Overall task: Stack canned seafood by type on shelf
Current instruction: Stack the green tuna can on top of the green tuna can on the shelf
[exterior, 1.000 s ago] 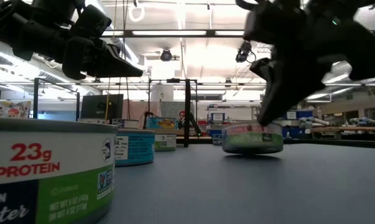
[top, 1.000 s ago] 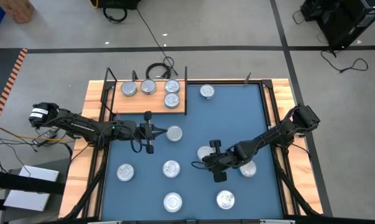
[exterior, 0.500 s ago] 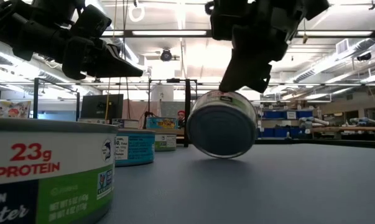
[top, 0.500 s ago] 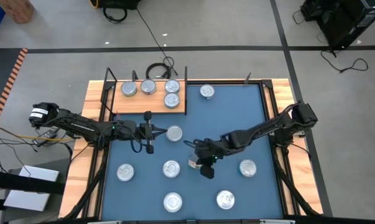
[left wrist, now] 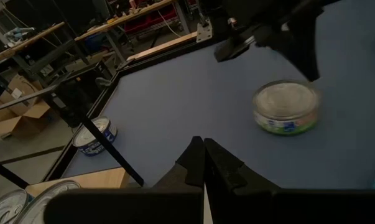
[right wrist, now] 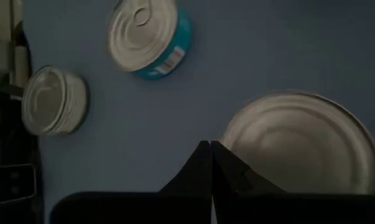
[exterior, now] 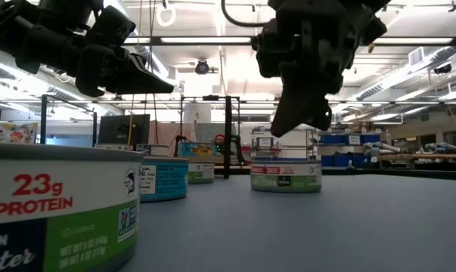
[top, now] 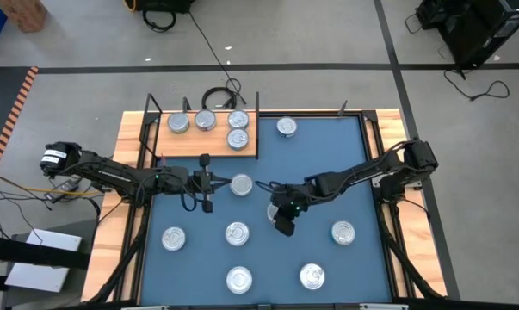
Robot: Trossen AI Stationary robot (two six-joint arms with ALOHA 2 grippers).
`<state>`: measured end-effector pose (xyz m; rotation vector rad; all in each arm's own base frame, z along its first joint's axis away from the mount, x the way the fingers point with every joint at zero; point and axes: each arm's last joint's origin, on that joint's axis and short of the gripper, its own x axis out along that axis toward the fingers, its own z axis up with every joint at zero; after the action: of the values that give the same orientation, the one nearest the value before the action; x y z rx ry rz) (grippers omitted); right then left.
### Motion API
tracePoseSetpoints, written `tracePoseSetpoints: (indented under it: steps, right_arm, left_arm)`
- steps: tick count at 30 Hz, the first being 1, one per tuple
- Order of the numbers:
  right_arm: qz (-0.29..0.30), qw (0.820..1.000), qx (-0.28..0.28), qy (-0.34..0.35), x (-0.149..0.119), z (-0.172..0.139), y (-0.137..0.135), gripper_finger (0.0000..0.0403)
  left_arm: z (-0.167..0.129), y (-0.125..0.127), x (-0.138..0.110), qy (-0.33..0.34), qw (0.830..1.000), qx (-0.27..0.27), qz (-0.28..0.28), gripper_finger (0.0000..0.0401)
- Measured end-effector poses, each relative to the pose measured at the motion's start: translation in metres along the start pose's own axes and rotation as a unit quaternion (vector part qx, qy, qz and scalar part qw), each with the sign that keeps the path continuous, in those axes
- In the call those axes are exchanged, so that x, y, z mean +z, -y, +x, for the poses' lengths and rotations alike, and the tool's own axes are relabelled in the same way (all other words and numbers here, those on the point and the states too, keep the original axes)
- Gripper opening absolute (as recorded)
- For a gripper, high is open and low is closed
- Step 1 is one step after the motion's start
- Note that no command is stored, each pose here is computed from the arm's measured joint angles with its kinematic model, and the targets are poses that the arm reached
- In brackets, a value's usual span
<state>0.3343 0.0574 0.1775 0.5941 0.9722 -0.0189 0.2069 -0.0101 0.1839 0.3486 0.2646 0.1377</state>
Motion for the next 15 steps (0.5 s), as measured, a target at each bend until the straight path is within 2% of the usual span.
tracePoseSetpoints:
  steps: [6,9,12,15]
  right_arm:
    - [-0.005,1.0,0.008,-0.01,0.0,0.001,0.007,0.0003]
    - [-0.058,0.998,0.003,-0.007,-0.002,0.001,0.004,0.0011]
    - [-0.118,0.992,-0.051,0.001,-0.009,0.002,0.001,0.0036]
    - [-0.189,0.977,-0.093,-0.009,-0.018,0.003,-0.003,0.0069]
  left_arm:
    - [0.0,0.0,0.0,0.0,1.0,0.0,0.0,0.0004]
    - [0.0,0.0,0.0,0.001,1.0,-0.002,0.0,0.0004]
    - [0.0,0.0,0.0,0.001,1.0,-0.002,0.0,0.0004]
    - [0.0,0.0,0.0,0.001,1.0,-0.002,0.0,0.0004]
